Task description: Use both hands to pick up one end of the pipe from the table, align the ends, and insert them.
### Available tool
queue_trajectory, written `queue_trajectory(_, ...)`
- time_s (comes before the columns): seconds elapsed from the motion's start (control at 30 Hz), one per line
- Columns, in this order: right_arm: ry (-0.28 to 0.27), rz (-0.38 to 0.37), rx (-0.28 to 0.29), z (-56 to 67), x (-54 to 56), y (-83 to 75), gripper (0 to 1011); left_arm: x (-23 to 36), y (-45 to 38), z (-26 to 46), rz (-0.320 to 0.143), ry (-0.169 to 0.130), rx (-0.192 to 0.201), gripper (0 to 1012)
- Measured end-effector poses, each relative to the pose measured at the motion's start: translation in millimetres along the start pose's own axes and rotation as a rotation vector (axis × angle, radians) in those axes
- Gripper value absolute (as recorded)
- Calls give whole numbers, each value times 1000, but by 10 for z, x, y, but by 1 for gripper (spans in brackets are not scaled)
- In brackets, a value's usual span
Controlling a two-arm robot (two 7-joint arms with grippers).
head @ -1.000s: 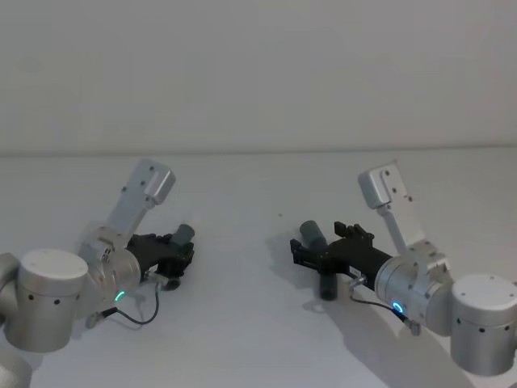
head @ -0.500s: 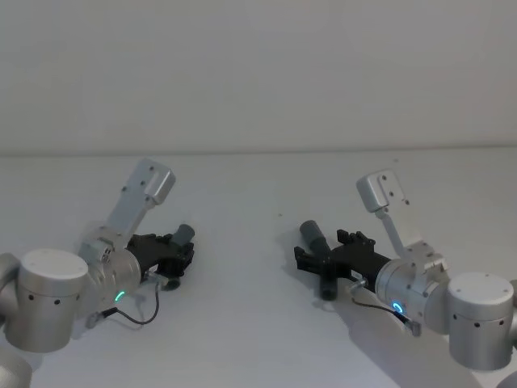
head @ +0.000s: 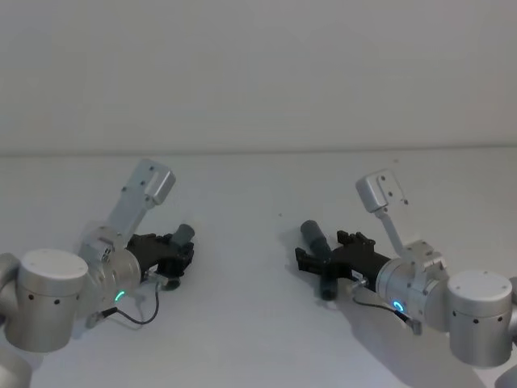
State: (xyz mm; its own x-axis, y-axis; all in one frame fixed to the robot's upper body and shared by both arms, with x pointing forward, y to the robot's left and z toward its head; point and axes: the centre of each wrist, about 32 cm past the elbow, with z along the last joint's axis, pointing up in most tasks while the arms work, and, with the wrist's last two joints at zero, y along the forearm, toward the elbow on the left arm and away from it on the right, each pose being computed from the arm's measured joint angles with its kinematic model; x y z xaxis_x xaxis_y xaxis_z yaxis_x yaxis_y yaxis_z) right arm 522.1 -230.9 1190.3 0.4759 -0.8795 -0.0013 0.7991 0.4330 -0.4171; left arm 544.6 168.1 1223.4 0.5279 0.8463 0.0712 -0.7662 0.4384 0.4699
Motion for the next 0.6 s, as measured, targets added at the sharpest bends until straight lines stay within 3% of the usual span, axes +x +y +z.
queue_trajectory(0.33,-4,4,1,-5,15,14,785,0,0,0,0,0,0,348)
queue_trajectory(0.6,-5,6,2,-6,22,19,502,0,0,0,0,0,0,348)
